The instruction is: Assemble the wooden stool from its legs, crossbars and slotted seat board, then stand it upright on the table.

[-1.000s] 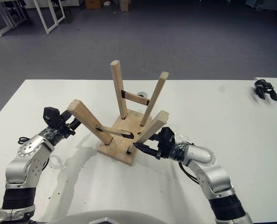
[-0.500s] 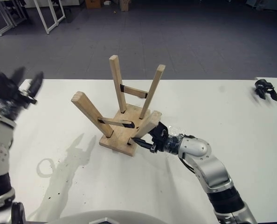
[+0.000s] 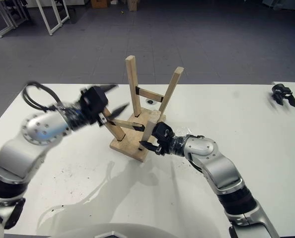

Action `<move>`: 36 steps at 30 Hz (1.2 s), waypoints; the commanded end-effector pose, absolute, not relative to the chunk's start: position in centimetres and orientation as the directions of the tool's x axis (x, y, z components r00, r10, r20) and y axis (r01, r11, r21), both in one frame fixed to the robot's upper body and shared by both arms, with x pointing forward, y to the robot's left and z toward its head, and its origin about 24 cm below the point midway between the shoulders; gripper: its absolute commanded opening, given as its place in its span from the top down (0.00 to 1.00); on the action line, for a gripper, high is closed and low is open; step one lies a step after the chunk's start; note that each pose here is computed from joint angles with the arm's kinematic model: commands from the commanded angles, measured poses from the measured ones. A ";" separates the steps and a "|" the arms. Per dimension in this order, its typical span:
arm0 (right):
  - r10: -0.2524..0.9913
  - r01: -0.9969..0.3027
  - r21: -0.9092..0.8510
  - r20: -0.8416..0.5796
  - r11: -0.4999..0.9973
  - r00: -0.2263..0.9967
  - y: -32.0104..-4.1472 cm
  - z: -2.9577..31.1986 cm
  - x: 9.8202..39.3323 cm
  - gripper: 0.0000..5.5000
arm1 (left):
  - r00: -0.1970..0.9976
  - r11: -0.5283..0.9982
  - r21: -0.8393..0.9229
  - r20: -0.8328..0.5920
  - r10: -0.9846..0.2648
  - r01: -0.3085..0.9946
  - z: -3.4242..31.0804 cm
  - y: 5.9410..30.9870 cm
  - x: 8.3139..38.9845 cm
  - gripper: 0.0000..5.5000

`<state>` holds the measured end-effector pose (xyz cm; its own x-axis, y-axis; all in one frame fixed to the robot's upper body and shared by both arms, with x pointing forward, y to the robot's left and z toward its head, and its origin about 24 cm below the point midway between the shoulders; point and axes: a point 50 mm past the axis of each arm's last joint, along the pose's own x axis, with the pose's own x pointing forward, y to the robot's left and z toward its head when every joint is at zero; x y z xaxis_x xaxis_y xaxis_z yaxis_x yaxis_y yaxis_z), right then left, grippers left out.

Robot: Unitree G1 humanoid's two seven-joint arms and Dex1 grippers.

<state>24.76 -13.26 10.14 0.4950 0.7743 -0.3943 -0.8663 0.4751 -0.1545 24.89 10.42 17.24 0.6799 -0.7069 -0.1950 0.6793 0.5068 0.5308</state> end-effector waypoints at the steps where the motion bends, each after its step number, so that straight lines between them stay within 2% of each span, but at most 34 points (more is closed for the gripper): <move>1: 0.689 -0.843 -0.121 -0.522 0.524 0.503 -14.8 7.9 24.6 0.63 | 0.671 0.451 0.555 -0.291 -0.682 0.699 14.2 9.6 25.1 0.48; 4: 0.693 -0.848 -0.104 -0.529 0.520 0.490 -14.7 7.8 24.6 0.63 | 0.702 0.483 0.559 -0.282 -0.654 0.674 12.8 9.1 25.6 0.48; 8: 0.690 -0.832 -0.039 -0.538 0.553 0.484 -15.5 6.4 24.2 0.63 | 0.726 0.555 0.592 -0.075 -0.683 0.584 16.3 8.6 26.0 0.48; 10: 0.706 -0.823 0.001 -0.515 0.568 0.487 -15.7 5.6 24.0 0.63 | 0.703 0.547 0.596 -0.041 -0.710 0.588 17.5 7.8 26.2 0.48; 14: 0.740 -0.816 0.076 -0.475 0.573 0.476 -16.1 4.0 23.5 0.63 | 0.647 0.444 0.583 -0.195 -0.737 0.681 15.5 6.7 26.5 0.48; 18: 0.744 -0.828 0.050 -0.471 0.558 0.473 -16.2 3.6 23.4 0.63 | 0.641 0.382 0.564 -0.381 -0.666 0.732 12.0 7.7 26.5 0.48; 24: 0.746 -0.850 0.003 -0.481 0.527 0.461 -16.2 3.5 23.1 0.63 | 0.605 0.304 0.547 -0.536 -0.589 0.780 8.5 8.4 25.8 0.48; 26: 0.729 -0.860 -0.041 -0.512 0.508 0.455 -16.2 3.3 23.1 0.63 | 0.604 0.307 0.544 -0.530 -0.595 0.781 8.3 8.1 25.6 0.48; 31: 0.562 -0.882 -0.305 -0.684 0.359 0.466 -16.1 4.3 24.3 0.63 | 0.654 0.344 0.589 -0.461 -0.600 0.731 9.6 8.6 25.9 0.48; 34: 0.481 -0.887 -0.321 -0.752 0.331 0.452 -16.8 3.0 24.1 0.63 | 0.652 0.352 0.580 -0.460 -0.603 0.735 9.9 9.1 25.6 0.48; 36: 0.476 -0.887 -0.295 -0.759 0.356 0.444 -16.9 2.7 24.0 0.63 | 0.661 0.371 0.579 -0.442 -0.606 0.726 10.2 9.3 25.6 0.48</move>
